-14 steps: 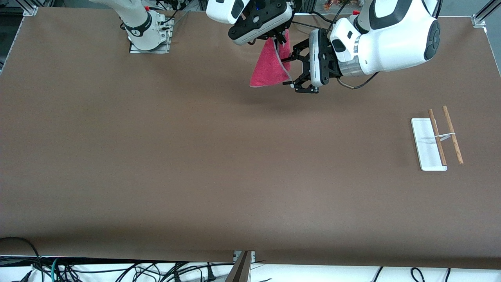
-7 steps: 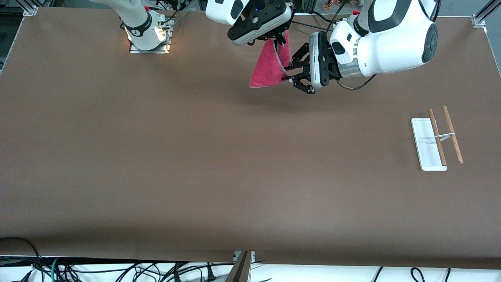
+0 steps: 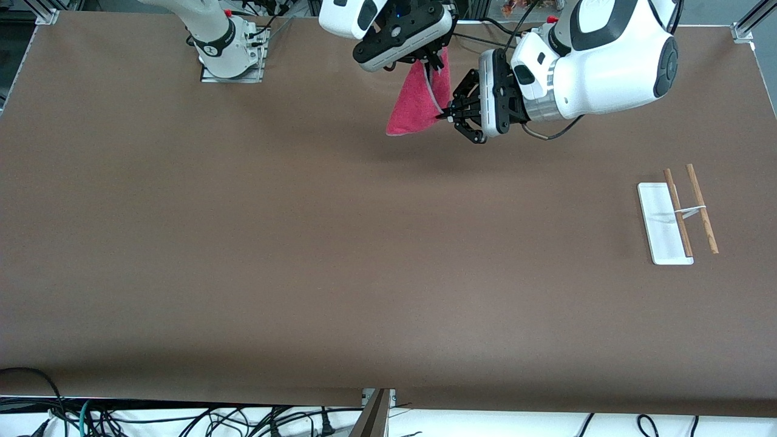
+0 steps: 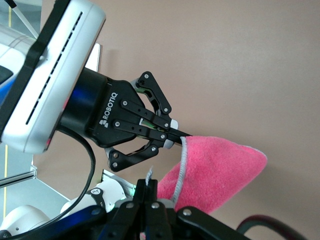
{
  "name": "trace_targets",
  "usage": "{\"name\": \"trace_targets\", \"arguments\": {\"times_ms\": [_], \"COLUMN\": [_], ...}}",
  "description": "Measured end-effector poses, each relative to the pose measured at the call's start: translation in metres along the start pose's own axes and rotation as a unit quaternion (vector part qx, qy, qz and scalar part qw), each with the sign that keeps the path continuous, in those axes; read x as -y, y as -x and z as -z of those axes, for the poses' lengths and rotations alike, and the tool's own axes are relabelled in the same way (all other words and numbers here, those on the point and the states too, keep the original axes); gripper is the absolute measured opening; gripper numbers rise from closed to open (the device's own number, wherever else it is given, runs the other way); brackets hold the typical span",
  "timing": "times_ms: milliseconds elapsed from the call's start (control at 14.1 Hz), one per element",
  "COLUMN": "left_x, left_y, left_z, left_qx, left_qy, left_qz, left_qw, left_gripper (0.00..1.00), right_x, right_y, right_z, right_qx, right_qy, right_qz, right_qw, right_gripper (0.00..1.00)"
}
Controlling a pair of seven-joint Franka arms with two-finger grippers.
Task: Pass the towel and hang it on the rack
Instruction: 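Carry the towel with the left gripper while the right gripper withdraws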
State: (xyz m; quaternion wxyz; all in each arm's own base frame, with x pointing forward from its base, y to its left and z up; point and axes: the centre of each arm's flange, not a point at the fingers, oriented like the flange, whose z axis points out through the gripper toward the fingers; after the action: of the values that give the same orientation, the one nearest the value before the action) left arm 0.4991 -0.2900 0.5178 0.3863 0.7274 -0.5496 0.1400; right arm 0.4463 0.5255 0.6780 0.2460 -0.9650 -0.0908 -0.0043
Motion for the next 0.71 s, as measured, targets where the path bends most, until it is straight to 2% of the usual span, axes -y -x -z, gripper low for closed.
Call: {"name": "trace_targets", "arguments": {"times_ms": [142,498,711], "left_x": [0.000,0.001,0.012], "left_y": [0.000,0.002,0.014], "left_z": [0.000,0.001,0.013], "left_qx": [0.000,0.000,-0.001], "left_qy": [0.000,-0.001,-0.009], "left_qz": [0.000,0.002,0.015], "left_qw": [1.000,1.000,1.000], "left_gripper": [0.02,0.02,0.02], "right_x": [-0.001,-0.025,-0.073], "right_y": [-0.002,-0.024,-0.049], "right_z": [0.001,0.018,0.041], "right_qx": [-0.005,-0.025,-0.031], "right_qy": [-0.002,-0.003,0.018], "right_qz": [-0.002,-0.023,-0.016], "right_qw": [1.000,0.999,0.999], "right_gripper": [0.17,0.70,0.99]}}
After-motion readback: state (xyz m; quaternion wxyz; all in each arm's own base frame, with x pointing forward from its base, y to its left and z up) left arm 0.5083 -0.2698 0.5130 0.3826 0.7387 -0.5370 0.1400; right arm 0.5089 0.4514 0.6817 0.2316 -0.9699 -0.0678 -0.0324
